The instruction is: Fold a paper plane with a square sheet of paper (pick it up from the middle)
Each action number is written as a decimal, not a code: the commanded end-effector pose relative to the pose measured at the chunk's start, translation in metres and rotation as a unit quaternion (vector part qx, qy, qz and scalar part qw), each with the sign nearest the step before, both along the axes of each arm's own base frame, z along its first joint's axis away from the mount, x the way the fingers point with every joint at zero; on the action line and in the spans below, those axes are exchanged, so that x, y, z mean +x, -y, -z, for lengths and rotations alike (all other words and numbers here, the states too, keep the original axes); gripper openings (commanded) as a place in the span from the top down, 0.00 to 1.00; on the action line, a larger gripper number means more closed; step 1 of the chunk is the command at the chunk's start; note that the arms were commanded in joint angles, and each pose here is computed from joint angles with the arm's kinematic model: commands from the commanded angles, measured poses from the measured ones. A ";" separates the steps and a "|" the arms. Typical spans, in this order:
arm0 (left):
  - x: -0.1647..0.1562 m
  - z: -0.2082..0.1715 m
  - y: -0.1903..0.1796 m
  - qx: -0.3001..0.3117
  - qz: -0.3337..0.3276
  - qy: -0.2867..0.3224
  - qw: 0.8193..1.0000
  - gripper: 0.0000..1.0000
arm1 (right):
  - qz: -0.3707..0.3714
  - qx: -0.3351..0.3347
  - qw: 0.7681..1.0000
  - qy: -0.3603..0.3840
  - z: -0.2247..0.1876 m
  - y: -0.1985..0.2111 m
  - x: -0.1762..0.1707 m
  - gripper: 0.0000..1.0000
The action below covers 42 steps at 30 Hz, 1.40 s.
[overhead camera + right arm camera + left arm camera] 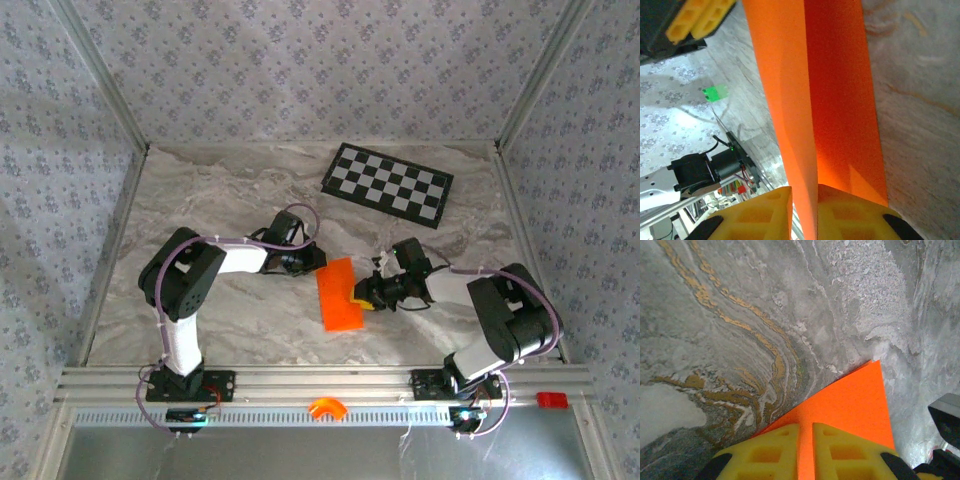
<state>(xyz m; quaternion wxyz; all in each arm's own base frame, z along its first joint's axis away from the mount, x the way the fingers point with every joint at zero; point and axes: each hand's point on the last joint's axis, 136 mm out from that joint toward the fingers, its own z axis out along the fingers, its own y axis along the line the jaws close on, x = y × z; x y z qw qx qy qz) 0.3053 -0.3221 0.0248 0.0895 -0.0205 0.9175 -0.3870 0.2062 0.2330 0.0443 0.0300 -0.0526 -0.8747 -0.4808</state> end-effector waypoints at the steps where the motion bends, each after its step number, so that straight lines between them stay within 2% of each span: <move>1: -0.015 0.027 -0.003 0.028 0.017 -0.033 0.999 0.84 | -0.015 0.012 1.000 0.008 -0.004 -0.002 0.004 0.81; 14: -0.015 0.024 0.000 0.026 0.020 -0.030 0.999 0.82 | -0.017 0.018 1.000 -0.001 0.004 -0.002 0.007 0.84; 19: -0.007 -0.005 0.010 -0.005 0.020 -0.010 1.000 0.74 | -0.014 0.006 1.000 -0.004 0.009 0.001 0.005 0.94; 25: 0.004 -0.060 0.012 -0.018 0.021 0.054 0.998 0.59 | 0.017 -0.006 1.000 0.005 0.011 0.001 0.013 0.95; 31: -0.002 -0.094 -0.001 -0.005 0.005 0.123 0.992 0.44 | 0.085 0.006 0.996 0.011 0.009 -0.007 0.025 0.93; 33: -0.008 -0.098 -0.006 0.005 0.003 0.142 0.990 0.43 | 0.091 0.010 0.996 0.014 0.010 -0.010 0.025 0.92; 35: -0.015 -0.100 -0.008 0.010 0.007 0.157 0.988 0.46 | 0.082 0.004 0.996 0.020 0.011 -0.012 0.022 0.87; 37: -0.022 -0.097 -0.011 0.024 0.013 0.170 0.985 0.49 | 0.071 0.008 0.997 0.022 0.011 -0.013 0.020 0.86; 42: -0.039 -0.094 -0.009 0.043 0.036 0.211 0.976 0.50 | 0.054 0.018 0.998 0.029 0.004 -0.013 0.021 0.82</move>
